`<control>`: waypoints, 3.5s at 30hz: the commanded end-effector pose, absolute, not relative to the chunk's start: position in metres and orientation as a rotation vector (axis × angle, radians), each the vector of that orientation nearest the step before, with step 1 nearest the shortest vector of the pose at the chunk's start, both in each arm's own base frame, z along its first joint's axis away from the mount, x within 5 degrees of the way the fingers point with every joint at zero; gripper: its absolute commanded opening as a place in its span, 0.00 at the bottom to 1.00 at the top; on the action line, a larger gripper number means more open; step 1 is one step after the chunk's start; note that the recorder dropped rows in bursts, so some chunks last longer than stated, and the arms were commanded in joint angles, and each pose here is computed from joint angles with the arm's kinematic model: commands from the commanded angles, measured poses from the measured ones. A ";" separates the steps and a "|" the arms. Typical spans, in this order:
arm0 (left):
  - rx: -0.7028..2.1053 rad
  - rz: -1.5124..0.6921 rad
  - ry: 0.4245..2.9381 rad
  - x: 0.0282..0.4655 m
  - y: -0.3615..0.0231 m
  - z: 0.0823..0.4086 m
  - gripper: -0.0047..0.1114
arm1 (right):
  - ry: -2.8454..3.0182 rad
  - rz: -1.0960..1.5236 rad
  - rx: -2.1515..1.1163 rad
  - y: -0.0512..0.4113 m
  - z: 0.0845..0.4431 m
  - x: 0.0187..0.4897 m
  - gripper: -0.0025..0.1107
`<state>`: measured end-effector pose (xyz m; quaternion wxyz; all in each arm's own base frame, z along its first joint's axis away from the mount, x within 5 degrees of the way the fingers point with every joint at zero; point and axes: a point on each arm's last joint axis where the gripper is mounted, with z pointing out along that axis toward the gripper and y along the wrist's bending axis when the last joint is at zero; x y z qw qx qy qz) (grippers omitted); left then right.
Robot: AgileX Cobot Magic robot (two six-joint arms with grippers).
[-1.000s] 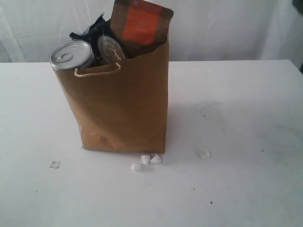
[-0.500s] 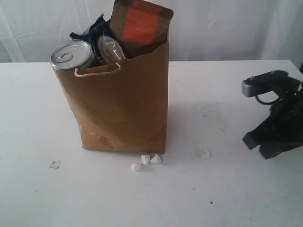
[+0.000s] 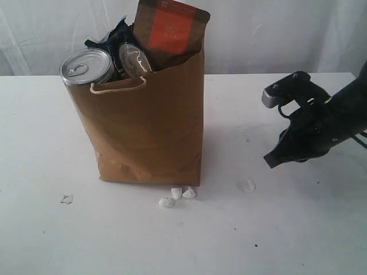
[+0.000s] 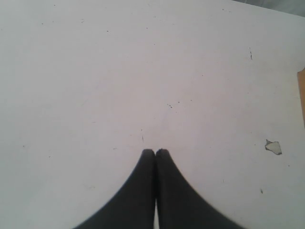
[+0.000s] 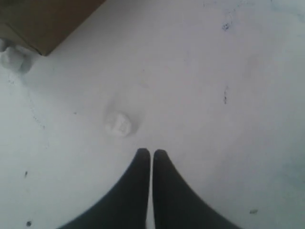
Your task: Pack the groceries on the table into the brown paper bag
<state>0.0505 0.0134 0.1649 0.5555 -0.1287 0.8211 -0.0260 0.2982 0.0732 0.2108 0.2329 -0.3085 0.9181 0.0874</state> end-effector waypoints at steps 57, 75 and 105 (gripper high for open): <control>-0.334 0.013 2.068 0.044 0.018 0.154 0.04 | 2.588 0.415 -0.934 0.117 0.200 0.282 0.02; -0.334 0.013 2.068 0.044 0.018 0.154 0.04 | 2.099 0.384 -0.790 0.098 0.336 0.217 0.02; -0.334 0.013 2.068 0.044 0.018 0.154 0.04 | 1.531 0.850 -0.834 0.153 0.345 0.279 0.02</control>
